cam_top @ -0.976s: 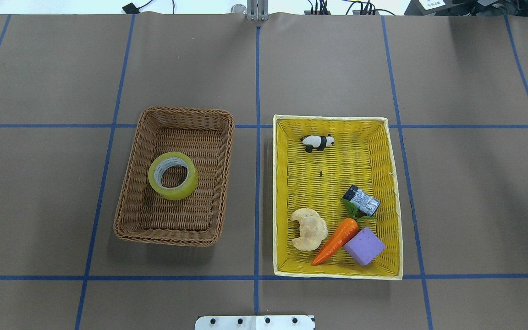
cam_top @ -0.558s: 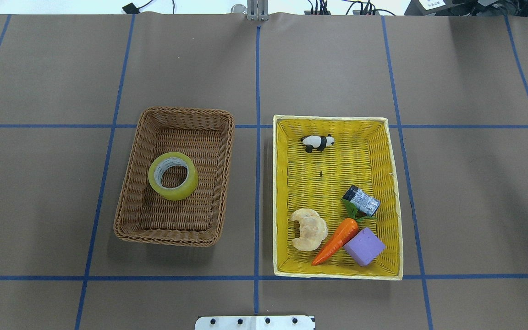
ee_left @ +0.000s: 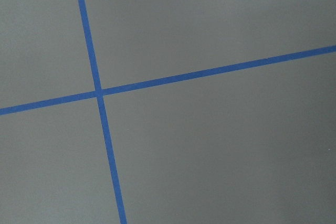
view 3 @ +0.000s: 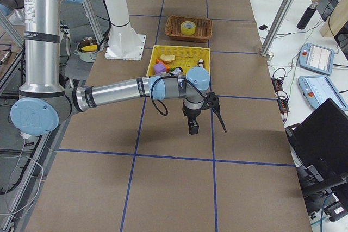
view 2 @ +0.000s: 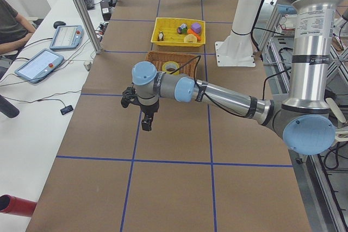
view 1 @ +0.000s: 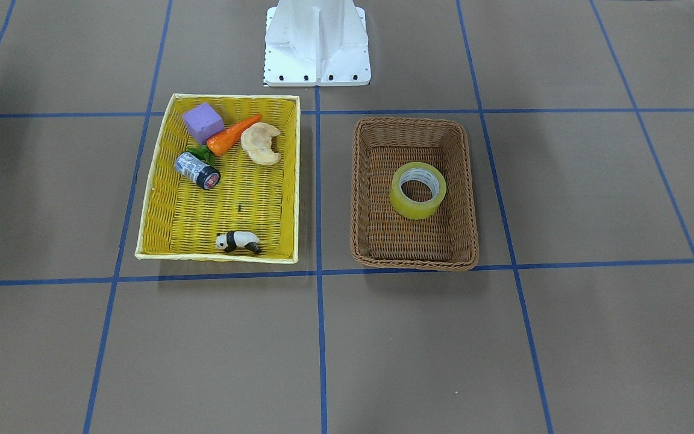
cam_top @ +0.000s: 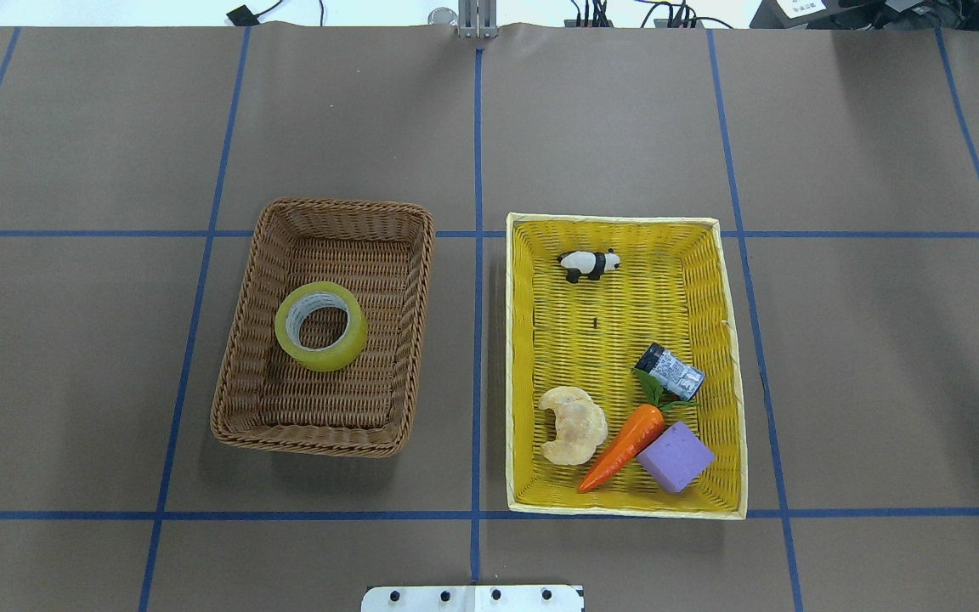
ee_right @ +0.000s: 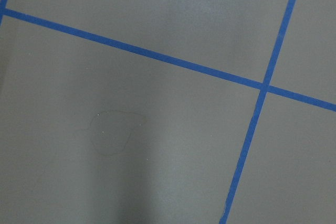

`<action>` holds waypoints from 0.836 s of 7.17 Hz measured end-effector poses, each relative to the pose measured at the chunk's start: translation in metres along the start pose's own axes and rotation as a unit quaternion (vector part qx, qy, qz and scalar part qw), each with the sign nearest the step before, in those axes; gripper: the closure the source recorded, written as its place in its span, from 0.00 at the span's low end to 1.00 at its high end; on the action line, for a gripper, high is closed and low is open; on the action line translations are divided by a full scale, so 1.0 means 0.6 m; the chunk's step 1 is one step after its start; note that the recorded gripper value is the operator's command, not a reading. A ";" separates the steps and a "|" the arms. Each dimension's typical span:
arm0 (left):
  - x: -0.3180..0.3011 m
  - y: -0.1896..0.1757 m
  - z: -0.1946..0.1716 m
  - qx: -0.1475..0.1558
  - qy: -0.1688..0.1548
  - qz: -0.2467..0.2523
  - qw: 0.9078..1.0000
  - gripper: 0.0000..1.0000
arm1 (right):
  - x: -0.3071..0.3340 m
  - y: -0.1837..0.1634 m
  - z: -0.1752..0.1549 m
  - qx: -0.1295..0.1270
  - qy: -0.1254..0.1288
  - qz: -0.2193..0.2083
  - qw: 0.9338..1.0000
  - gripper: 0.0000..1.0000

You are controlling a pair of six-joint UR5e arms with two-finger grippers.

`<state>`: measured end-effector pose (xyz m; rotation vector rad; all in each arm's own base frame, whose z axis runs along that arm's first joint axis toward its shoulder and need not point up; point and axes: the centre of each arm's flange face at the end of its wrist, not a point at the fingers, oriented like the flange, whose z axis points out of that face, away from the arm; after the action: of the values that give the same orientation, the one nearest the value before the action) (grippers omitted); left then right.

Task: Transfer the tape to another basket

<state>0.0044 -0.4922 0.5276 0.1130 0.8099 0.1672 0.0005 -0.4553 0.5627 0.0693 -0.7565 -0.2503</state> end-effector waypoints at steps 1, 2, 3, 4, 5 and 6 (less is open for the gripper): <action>0.000 0.000 0.000 0.000 -0.001 0.000 1.000 0.02 | -0.002 0.016 -0.003 0.001 -0.001 0.002 1.000 0.00; 0.000 0.000 0.000 0.000 -0.002 0.000 1.000 0.02 | -0.004 0.026 -0.005 0.001 -0.004 0.003 1.000 0.00; 0.000 0.001 -0.001 0.000 -0.001 0.000 1.000 0.02 | -0.004 0.030 -0.004 0.001 -0.007 0.005 1.000 0.00; 0.000 0.001 0.000 0.000 0.000 0.000 1.000 0.02 | -0.003 0.028 -0.003 0.001 -0.007 0.006 1.000 0.00; -0.002 0.003 0.001 -0.001 -0.001 -0.002 1.000 0.02 | -0.002 0.026 -0.004 0.001 -0.003 0.006 1.000 0.00; -0.004 0.005 0.003 -0.003 -0.001 -0.004 1.000 0.02 | -0.001 0.024 -0.004 0.002 0.000 0.006 1.000 0.00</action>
<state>0.0038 -0.4901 0.5312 0.1054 0.8087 0.1624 0.0046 -0.4411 0.5624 0.0680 -0.7577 -0.2379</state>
